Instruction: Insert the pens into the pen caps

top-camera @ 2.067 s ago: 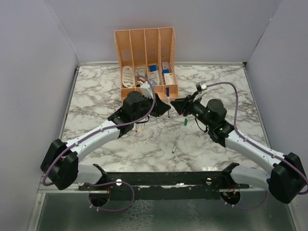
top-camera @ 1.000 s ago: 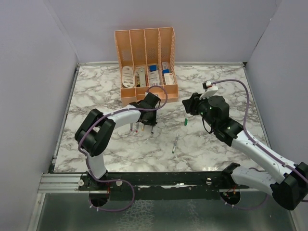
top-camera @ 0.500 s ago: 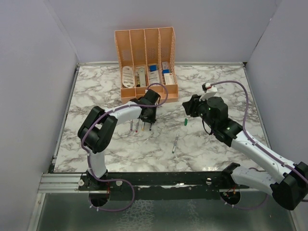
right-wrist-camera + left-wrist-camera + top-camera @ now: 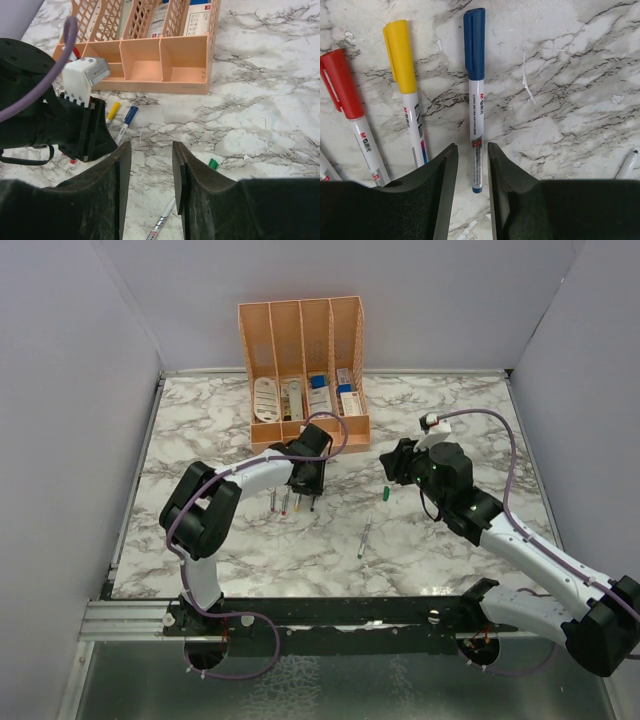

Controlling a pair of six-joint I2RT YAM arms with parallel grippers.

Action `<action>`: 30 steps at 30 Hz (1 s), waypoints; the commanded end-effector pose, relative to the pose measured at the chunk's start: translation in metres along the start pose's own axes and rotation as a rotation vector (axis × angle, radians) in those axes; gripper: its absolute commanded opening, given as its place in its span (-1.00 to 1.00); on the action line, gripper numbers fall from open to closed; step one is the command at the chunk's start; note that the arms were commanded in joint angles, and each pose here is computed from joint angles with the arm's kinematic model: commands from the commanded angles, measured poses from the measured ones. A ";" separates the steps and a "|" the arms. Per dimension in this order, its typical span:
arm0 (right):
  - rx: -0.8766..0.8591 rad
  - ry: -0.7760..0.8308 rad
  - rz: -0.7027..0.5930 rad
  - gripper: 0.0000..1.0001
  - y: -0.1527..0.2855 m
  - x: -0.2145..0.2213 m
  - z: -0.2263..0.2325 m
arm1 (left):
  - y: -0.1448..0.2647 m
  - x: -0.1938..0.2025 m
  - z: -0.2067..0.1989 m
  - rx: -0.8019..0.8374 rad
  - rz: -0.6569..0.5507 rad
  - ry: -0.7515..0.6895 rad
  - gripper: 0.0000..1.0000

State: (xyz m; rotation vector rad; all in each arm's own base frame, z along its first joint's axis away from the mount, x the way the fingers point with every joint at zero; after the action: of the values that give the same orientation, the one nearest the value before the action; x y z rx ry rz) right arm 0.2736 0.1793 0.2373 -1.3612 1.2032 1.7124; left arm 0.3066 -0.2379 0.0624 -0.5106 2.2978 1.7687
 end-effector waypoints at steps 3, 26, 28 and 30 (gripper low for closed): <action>0.089 -0.031 0.062 -0.23 -0.002 0.019 -0.010 | 0.054 -0.030 -0.025 0.108 -0.134 0.012 -0.33; 0.362 -0.237 0.415 0.01 -0.020 0.102 -0.083 | 0.060 0.081 -0.102 0.207 0.068 -0.211 -0.30; 0.365 -0.239 0.416 0.01 -0.020 0.103 -0.085 | 0.057 0.088 -0.104 0.196 0.089 -0.234 -0.29; 0.368 -0.243 0.415 0.01 -0.020 0.104 -0.085 | 0.056 0.094 -0.107 0.188 0.103 -0.253 -0.28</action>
State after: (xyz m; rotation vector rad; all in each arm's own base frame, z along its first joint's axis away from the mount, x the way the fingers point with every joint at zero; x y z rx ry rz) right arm 0.3000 0.0982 0.1353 -0.7251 1.6506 1.7001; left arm 0.2127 -0.3307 0.1054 -0.1927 2.3112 1.5343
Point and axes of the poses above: each gripper's point midway between its finger pads, its own y axis back along the fingers, its own z axis along the line the jaws close on, x = y × z, the point moved 4 cm from there along y, back along the fingers, and after that the axes turned 14 degrees about y, right-handed, at the moved point
